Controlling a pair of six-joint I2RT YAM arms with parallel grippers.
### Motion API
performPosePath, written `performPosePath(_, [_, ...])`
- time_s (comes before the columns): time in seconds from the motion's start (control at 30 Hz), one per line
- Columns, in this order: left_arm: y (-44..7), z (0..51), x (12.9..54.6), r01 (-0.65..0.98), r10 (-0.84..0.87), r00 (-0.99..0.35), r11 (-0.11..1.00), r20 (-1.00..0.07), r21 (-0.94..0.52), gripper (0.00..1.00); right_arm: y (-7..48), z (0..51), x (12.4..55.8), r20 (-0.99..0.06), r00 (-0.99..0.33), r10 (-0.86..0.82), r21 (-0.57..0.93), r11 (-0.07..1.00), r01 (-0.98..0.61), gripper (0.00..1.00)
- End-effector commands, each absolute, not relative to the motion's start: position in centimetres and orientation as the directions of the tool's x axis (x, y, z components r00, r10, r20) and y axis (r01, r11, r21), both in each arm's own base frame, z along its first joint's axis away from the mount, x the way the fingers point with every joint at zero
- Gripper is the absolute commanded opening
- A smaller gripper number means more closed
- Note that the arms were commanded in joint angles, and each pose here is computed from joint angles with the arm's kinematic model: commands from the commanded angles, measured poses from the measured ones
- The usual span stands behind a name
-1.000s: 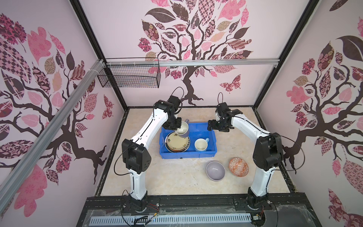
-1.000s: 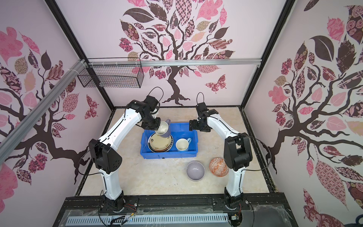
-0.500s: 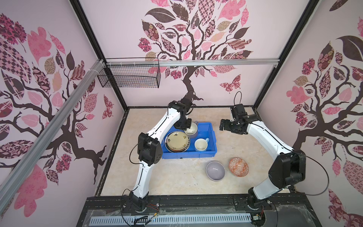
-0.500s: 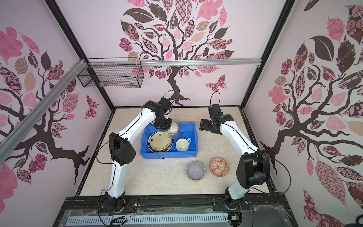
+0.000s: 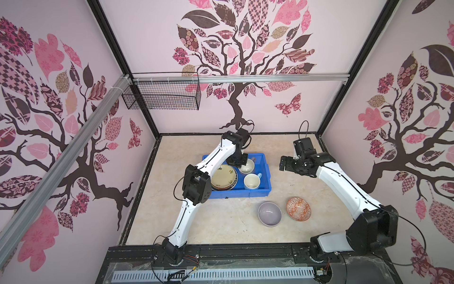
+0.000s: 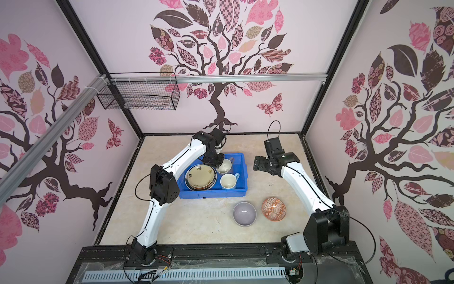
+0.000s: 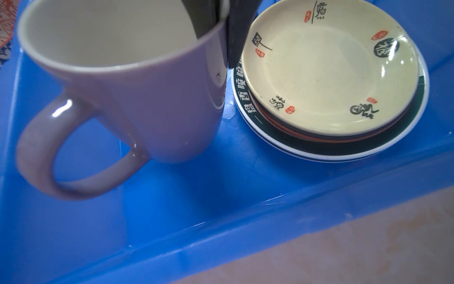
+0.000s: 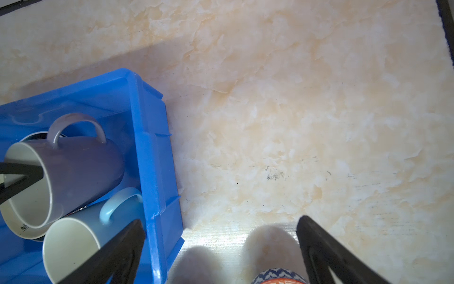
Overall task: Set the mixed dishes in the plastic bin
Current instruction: 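Lower the lavender mug into the bin beside the plates and open the left gripper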
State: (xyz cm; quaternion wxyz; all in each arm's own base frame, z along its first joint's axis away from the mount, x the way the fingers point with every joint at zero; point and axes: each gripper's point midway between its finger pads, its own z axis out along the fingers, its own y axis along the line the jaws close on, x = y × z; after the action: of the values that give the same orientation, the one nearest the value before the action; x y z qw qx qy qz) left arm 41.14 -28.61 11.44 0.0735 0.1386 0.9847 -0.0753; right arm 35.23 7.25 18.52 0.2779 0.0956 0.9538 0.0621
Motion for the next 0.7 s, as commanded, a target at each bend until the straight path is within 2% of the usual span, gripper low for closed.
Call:
performPosePath(0.0, [-29.5, 13.2, 42.5, 0.299, 0.260, -0.935, 0.943, -0.241, -0.144, 0.00, 6.6, 19.3, 34.4, -0.533, -0.819, 0.213, 0.156, 0.976, 0.152, 1.00])
performPosePath(0.4, [-30.1, 10.7, 43.8, 0.296, 0.262, -0.934, 0.948, -0.244, -0.113, 0.03, 6.1, 19.1, 34.0, -0.532, -0.820, 0.209, 0.132, 0.978, 0.163, 0.99])
performPosePath(0.57, [-30.6, 10.2, 44.1, 0.299, 0.263, -0.934, 0.945, -0.241, -0.129, 0.10, 6.0, 19.3, 34.0, -0.535, -0.819, 0.206, 0.125, 0.979, 0.164, 1.00])
performPosePath(0.67, [-30.9, 10.4, 44.2, 0.300, 0.259, -0.934, 0.944, -0.247, -0.141, 0.22, 5.9, 19.2, 34.0, -0.534, -0.821, 0.202, 0.120, 0.979, 0.163, 1.00])
